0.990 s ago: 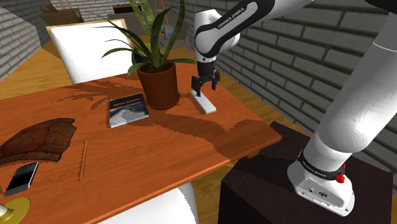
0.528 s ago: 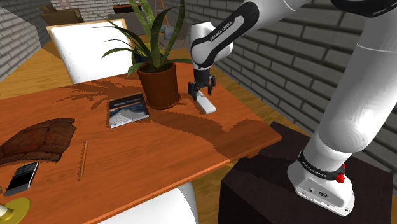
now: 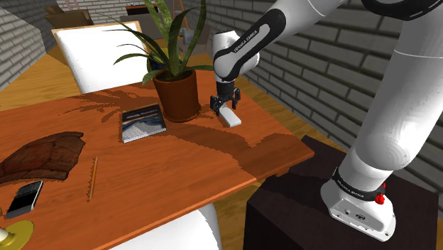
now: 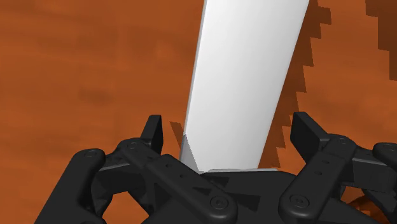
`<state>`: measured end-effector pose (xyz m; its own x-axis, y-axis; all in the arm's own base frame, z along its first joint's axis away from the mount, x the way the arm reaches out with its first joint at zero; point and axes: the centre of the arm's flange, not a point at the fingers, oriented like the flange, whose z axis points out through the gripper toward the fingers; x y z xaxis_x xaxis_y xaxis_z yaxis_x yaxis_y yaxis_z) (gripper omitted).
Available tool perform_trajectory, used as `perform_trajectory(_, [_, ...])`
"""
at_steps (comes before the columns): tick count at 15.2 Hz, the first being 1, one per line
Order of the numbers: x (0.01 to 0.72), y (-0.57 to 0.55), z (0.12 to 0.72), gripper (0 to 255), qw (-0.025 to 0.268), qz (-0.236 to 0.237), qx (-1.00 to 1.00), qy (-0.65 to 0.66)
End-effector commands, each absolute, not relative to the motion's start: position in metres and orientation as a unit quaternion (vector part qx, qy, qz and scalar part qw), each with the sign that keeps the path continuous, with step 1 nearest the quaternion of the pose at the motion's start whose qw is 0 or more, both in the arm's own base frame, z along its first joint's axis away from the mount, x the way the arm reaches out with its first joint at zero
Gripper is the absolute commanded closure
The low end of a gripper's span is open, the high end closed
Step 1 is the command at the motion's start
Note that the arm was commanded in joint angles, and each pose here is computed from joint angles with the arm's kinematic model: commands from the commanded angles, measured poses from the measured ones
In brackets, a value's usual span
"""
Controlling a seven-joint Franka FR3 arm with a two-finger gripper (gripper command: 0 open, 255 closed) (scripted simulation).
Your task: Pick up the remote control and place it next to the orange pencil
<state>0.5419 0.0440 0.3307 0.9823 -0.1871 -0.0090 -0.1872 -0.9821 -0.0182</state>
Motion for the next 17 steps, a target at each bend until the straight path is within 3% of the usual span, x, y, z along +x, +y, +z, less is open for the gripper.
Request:
perform_trajectory(1, [0.542,0.044,0.331,0,0.009,0.004,-0.996,0.094])
perform_trajectory(2, [0.542,0.044,0.331,0,0.009,0.004,-0.996,0.094])
perform_trajectory(3, [0.542,0.044,0.331,255,0.009,0.004,-0.996,0.094])
perform_trajectory(17, [0.542,0.044,0.357,255,0.009,0.004,-0.996,0.094])
